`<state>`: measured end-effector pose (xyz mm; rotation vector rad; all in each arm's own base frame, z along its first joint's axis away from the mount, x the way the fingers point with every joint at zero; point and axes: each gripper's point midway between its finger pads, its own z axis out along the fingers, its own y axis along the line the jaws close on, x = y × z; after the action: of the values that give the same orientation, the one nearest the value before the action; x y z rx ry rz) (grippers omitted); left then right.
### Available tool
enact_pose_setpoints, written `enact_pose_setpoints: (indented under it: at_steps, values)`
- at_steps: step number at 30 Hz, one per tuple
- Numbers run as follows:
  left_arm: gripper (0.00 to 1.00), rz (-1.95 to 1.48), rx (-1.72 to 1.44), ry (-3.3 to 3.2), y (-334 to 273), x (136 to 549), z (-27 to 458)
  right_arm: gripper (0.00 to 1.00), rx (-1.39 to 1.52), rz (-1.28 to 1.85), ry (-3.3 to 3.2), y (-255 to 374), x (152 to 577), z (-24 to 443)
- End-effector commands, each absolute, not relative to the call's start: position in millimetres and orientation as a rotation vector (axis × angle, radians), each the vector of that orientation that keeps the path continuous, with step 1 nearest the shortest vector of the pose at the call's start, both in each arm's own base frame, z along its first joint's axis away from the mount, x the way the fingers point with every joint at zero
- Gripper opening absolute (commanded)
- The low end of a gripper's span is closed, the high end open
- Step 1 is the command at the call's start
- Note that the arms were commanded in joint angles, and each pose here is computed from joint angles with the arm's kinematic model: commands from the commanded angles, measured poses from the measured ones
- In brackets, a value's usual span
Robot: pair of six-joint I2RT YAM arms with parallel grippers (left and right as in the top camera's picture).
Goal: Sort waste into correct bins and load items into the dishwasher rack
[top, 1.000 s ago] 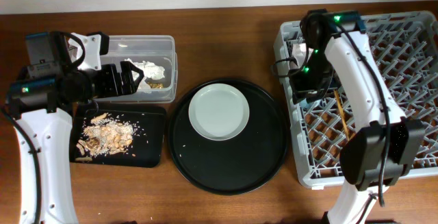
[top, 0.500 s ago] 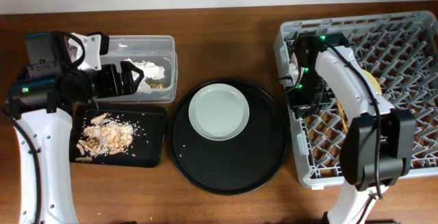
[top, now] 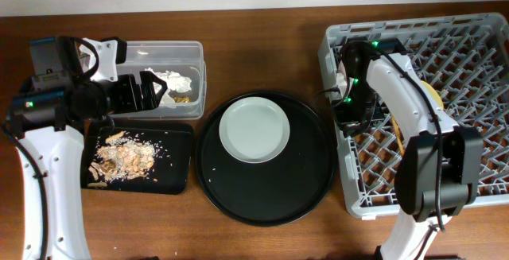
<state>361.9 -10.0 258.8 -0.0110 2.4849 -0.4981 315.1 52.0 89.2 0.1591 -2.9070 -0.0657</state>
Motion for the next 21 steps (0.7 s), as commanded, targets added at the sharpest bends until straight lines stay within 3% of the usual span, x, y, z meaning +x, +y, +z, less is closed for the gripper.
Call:
enact_pose_setpoints:
  at_steps: [1,3,8,14,16,19,20,21]
  values:
    - [0.99,-0.483,0.002,2.458,-8,362,268,0.21,0.283,-0.039,-2.896,52,313,90]
    - [0.99,-0.483,0.002,2.458,-8,362,268,0.26,0.287,-0.006,-2.918,48,319,98]
    - [0.99,-0.483,0.002,2.458,-8,362,268,0.28,0.293,-0.060,-3.015,57,340,151]
    - [0.99,-0.483,0.002,2.458,-8,362,268,0.36,0.409,-0.625,-2.987,121,337,195]
    - [0.99,-0.483,0.002,2.458,-8,362,268,0.52,0.431,-0.695,-2.974,133,337,193]
    - [0.99,-0.483,0.002,2.458,-8,362,268,0.92,0.445,-0.800,-2.963,154,340,193]
    - [0.99,-0.483,0.002,2.459,-8,362,268,1.00,0.468,-0.848,-2.955,163,341,192]
    - [0.99,-0.483,0.002,2.458,-8,362,268,0.99,0.496,-0.888,-2.951,172,343,191]
